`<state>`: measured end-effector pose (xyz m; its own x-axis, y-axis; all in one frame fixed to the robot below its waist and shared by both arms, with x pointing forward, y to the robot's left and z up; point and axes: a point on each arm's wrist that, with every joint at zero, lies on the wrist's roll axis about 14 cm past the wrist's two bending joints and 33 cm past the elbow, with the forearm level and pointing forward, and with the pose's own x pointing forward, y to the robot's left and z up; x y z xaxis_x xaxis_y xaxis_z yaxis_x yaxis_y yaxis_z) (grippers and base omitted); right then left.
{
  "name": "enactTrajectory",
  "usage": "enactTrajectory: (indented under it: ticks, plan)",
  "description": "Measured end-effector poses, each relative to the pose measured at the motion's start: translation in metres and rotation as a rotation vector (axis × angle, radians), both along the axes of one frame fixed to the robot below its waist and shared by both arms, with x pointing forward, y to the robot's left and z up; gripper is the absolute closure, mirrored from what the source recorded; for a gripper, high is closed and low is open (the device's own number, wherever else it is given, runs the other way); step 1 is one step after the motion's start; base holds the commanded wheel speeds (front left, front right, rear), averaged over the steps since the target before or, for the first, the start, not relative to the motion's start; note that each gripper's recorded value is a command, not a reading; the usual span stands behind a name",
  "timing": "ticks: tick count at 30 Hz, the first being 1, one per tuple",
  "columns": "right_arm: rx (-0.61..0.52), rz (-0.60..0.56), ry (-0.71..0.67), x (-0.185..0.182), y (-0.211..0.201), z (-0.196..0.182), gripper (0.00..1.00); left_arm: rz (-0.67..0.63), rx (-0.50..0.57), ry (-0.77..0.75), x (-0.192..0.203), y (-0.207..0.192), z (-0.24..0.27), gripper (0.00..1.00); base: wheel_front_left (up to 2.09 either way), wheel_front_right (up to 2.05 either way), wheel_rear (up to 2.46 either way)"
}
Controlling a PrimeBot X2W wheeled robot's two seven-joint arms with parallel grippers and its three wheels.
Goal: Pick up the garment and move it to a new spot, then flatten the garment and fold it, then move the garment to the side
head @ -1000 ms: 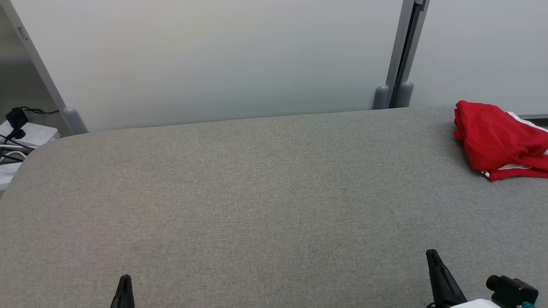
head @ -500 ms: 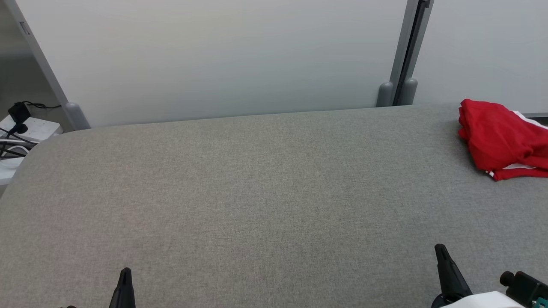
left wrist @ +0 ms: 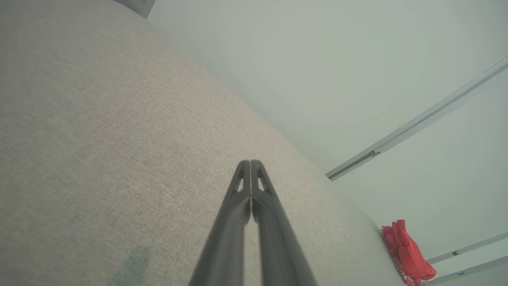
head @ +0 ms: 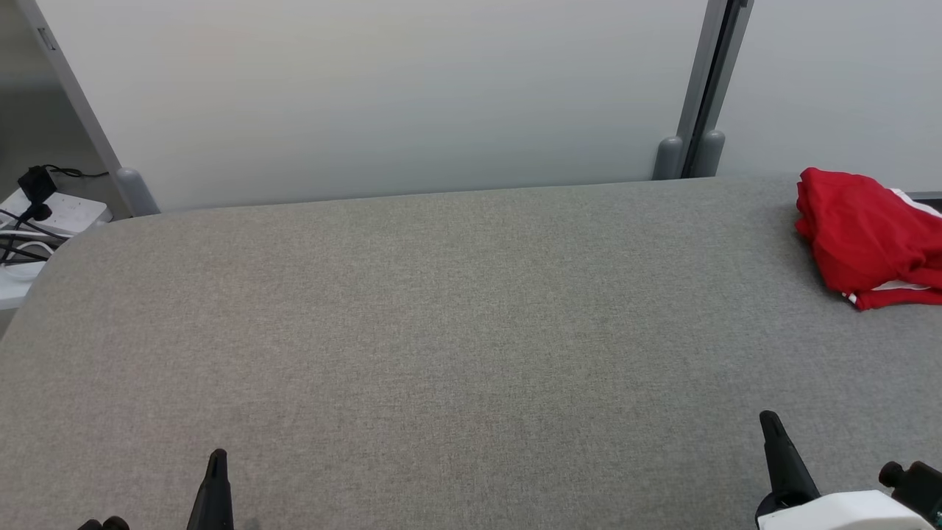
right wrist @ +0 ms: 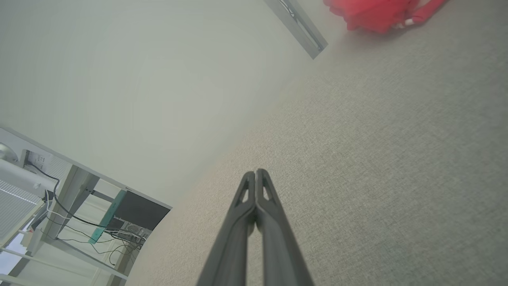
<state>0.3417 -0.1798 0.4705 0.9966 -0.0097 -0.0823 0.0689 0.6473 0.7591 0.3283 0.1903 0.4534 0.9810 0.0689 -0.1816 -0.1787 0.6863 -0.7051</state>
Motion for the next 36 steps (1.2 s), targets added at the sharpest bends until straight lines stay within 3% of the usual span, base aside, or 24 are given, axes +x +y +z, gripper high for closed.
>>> enactTrajectory:
  ticks: [36]
  plan:
    - [0.379,-0.053,0.019,0.016,-0.014,0.001,1.00,0.018,-0.418,-0.029,0.024,-0.003,0.007,1.00,0.00,0.00,0.00]
